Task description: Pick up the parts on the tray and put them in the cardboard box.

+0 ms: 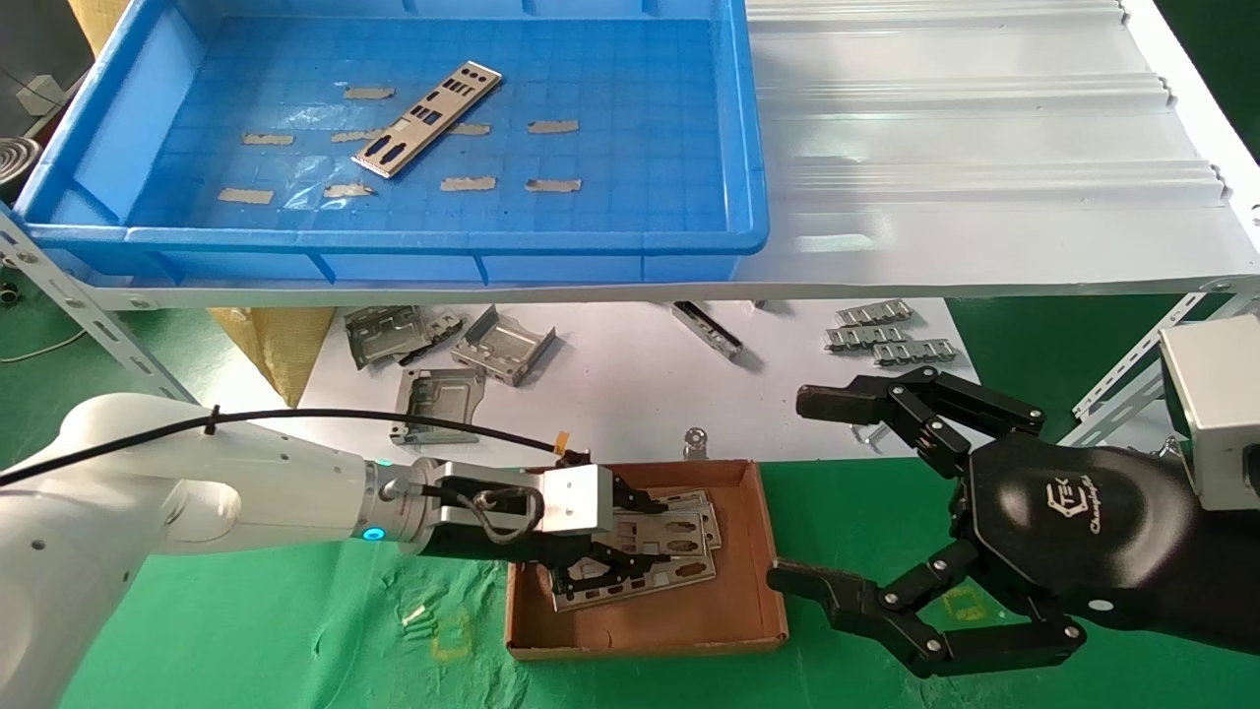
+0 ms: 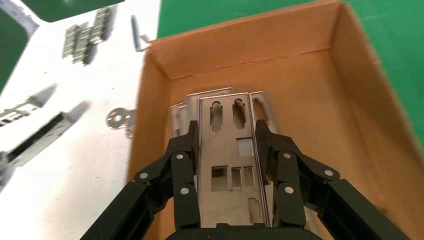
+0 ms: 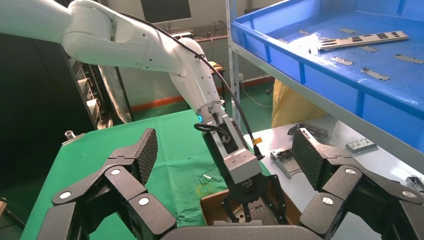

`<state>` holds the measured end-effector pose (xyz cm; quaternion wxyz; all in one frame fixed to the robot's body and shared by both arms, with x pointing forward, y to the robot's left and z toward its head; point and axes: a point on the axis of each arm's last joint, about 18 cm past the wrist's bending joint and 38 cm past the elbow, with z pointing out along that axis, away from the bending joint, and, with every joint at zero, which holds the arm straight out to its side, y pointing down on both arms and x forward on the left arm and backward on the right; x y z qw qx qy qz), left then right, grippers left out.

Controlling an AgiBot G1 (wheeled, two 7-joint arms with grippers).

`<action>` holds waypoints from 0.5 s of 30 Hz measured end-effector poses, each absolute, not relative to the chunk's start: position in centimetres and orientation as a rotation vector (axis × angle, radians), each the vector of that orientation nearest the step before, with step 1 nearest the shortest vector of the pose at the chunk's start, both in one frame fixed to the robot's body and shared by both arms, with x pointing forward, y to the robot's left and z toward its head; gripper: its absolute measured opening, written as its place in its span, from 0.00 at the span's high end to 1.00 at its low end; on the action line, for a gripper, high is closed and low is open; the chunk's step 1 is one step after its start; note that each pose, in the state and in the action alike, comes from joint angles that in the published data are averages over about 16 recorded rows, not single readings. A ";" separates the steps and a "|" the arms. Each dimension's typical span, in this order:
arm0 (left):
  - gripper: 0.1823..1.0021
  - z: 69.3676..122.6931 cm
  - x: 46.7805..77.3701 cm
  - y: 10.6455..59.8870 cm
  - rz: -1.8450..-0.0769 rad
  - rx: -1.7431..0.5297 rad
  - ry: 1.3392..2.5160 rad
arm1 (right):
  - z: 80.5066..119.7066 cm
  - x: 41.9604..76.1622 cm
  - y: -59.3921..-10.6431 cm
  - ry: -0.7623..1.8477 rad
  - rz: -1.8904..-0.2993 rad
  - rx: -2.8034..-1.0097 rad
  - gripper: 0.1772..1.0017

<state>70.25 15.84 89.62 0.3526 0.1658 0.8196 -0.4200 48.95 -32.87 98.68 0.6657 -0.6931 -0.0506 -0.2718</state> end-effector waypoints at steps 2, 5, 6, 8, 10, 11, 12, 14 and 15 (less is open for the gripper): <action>0.67 89.6 70.4 15.8 -1.086 0.416 2.117 | 98.7 49.0 -32.9 -0.114 -0.614 -1.565 0.00; 0.66 89.5 70.6 15.7 -1.093 0.400 2.112 | 98.7 49.0 -32.9 -0.114 -0.614 -1.565 0.00; 0.65 89.6 70.6 15.7 -1.098 0.395 2.110 | 98.7 49.0 -32.9 -0.114 -0.614 -1.565 0.00; 0.63 89.7 70.5 15.6 -1.113 0.384 2.108 | 98.7 49.0 -32.9 -0.114 -0.614 -1.565 0.00; 0.61 89.9 70.4 15.6 -1.136 0.373 2.105 | 98.7 49.0 -32.9 -0.114 -0.614 -1.565 0.00; 0.60 90.1 70.3 15.6 -1.151 0.366 2.105 | 98.7 49.0 -32.9 -0.114 -0.614 -1.565 0.00; 0.58 90.2 70.2 15.6 -1.169 0.359 2.105 | 98.7 49.0 -32.9 -0.114 -0.614 -1.565 0.00; 0.55 90.5 69.9 15.7 -1.214 0.344 2.106 | 98.7 49.0 -32.9 -0.114 -0.614 -1.565 0.00; 0.53 90.6 69.7 15.7 -1.242 0.335 2.106 | 98.7 49.0 -32.9 -0.114 -0.614 -1.565 0.00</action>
